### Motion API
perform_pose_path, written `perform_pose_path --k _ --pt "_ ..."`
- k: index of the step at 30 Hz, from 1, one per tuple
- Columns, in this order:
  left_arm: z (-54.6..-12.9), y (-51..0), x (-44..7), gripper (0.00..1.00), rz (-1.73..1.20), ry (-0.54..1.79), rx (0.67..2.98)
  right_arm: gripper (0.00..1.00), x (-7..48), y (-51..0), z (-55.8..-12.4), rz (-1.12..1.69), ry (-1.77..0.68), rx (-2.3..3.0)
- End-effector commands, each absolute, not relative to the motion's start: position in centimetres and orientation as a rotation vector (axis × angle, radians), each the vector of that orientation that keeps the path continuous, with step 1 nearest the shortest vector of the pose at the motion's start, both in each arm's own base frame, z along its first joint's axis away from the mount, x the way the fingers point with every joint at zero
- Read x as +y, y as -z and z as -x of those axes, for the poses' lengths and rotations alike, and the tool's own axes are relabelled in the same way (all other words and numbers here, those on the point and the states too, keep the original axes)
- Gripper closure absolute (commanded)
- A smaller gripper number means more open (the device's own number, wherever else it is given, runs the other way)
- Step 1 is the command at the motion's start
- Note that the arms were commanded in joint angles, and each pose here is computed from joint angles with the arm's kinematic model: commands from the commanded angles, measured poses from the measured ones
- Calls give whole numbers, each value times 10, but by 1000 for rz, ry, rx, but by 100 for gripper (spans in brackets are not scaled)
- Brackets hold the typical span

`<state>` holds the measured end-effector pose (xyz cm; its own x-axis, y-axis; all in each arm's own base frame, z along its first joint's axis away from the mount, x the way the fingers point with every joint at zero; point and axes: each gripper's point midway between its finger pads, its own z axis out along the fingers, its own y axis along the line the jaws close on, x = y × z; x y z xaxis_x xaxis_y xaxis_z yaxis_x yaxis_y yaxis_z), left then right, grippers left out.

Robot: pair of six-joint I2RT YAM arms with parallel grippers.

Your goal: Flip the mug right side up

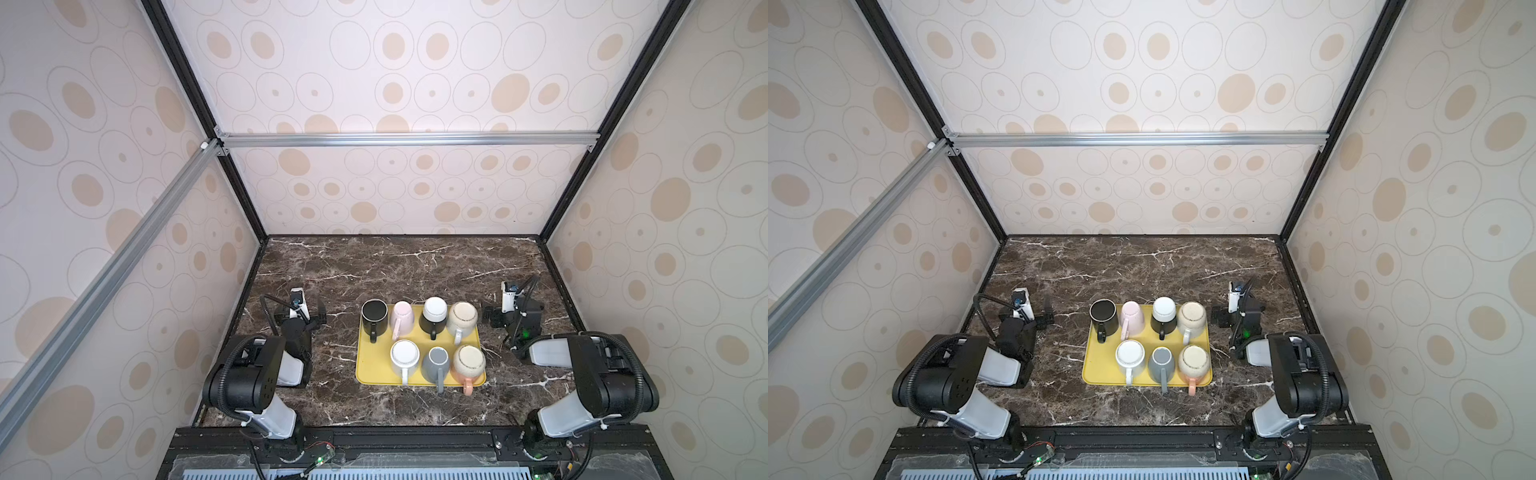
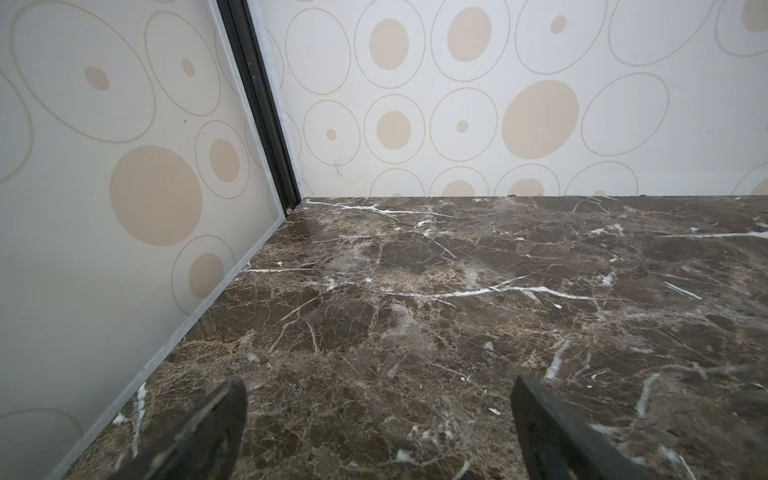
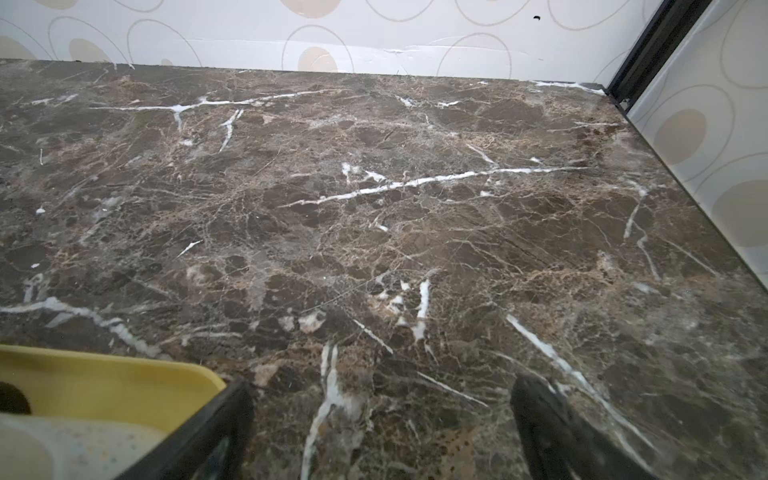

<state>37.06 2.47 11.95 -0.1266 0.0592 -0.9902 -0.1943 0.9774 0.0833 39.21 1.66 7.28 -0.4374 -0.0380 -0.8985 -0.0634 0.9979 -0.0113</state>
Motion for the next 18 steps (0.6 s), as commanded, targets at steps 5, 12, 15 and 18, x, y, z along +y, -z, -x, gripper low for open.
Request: perform_pose_path --k 5,12,15,18 --pt "-374 -131 26 0 108 -210 1649 0 16 -83 -398 79 -20 1991" --pt "-374 -131 26 0 108 -209 1649 0 15 -83 -397 78 -20 1992" --pt "-374 -131 26 0 109 -209 1648 0 15 -84 -398 76 -22 1988" --pt "-374 -131 26 0 108 -208 1649 0 16 -84 -398 76 -25 1991"
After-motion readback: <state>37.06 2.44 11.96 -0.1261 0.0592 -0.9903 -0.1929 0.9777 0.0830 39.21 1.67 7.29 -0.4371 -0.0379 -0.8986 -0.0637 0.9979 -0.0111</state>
